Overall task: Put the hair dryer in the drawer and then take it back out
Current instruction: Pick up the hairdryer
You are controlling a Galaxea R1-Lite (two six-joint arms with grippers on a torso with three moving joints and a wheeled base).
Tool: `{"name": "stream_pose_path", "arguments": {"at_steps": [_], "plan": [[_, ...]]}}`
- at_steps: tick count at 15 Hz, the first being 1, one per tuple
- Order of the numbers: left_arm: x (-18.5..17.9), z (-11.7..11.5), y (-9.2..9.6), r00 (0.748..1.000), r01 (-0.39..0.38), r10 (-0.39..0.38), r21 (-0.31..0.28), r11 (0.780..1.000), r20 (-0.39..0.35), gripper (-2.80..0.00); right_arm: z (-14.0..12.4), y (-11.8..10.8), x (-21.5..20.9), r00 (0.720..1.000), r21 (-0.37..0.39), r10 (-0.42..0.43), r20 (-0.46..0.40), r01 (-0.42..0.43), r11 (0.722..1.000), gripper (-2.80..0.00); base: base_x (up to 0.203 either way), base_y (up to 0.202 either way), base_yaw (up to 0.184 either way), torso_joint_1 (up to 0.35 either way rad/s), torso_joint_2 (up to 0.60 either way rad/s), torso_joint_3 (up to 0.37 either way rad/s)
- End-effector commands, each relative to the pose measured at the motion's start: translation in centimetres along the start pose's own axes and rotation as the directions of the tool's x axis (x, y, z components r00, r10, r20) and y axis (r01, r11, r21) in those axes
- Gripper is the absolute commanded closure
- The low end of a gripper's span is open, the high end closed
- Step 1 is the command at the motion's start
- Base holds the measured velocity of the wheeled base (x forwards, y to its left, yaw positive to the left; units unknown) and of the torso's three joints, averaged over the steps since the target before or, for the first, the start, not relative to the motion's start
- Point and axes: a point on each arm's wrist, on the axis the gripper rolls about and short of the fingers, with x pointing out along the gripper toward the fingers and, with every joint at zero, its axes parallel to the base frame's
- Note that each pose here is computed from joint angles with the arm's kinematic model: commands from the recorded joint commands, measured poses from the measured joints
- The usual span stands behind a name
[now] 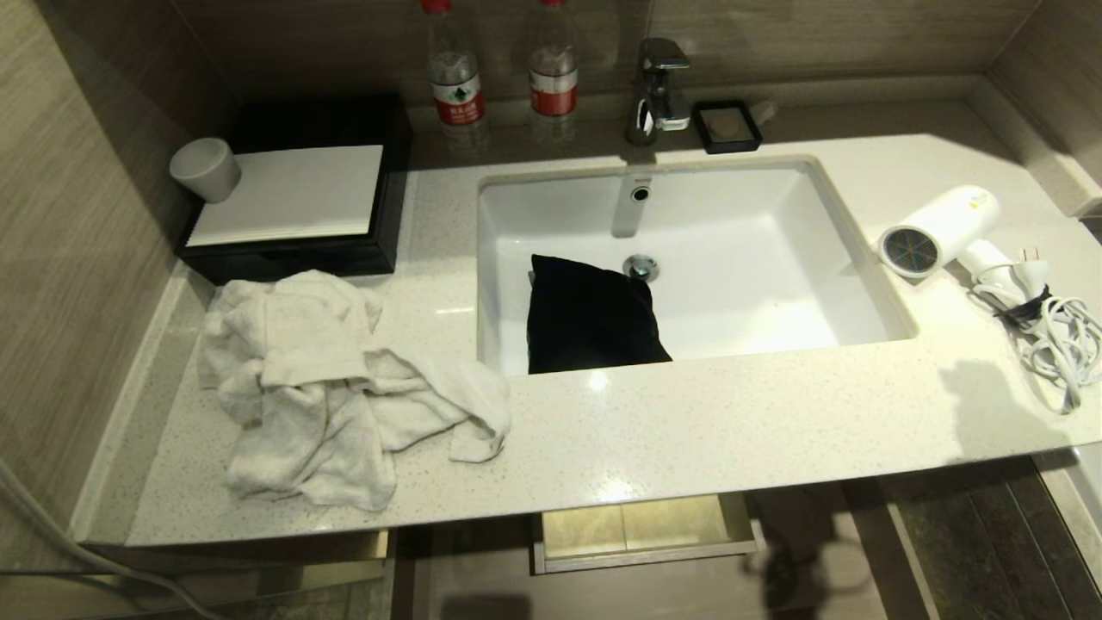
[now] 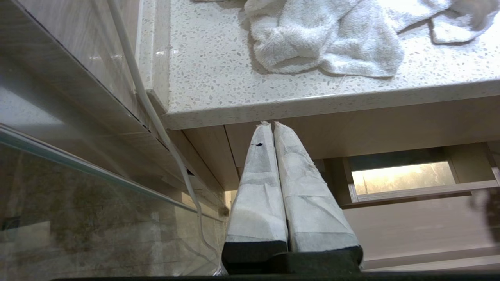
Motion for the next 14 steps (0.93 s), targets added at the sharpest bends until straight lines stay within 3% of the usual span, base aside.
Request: {"name": "stream_pose_path", "arguments": {"at_steps": [1,2,5,7,10,14], "plan": [[0.0,0.0,0.0,1.000,0.000,0.000,0.000,1.000,-0.001,0.00,0.5,-1.2,4.9,0.995,-0.002,0.081,-0.054,-0.081,0.997,0.00,0.000,0.000,0.000,-0.015,0.03,0.015],[0.0,0.0,0.0,1.000,0.000,0.000,0.000,1.000,-0.001,0.00,0.9,-1.7,5.4,0.995,0.002,0.086,-0.039,-0.086,0.996,-2.80,0.000,0.000,0.000,-0.011,0.03,0.008],[0.0,0.0,0.0,1.000,0.000,0.000,0.000,1.000,-0.001,0.00,1.4,-3.0,7.4,0.990,-0.001,0.132,-0.045,-0.132,0.991,-2.80,0.000,0.000,0.000,0.000,0.00,0.000],[0.0,0.0,0.0,1.000,0.000,0.000,0.000,1.000,-0.001,0.00,2.6,-3.8,8.1,0.982,-0.015,0.190,0.005,-0.190,0.982,-2.80,0.000,0.000,0.000,0.000,0.00,0.000],[0.0,0.0,0.0,1.000,0.000,0.000,0.000,1.000,0.000,0.00,3.5,-6.3,8.5,0.968,-0.138,0.239,0.072,-0.228,0.964,-2.80,0.000,0.000,0.000,0.000,0.00,0.000],[0.0,0.0,0.0,1.000,0.000,0.000,0.000,1.000,-0.001,0.00,3.8,-7.6,9.3,0.967,-0.150,0.242,0.084,-0.227,0.962,-2.80,0.000,0.000,0.000,0.000,0.00,0.000]]}}
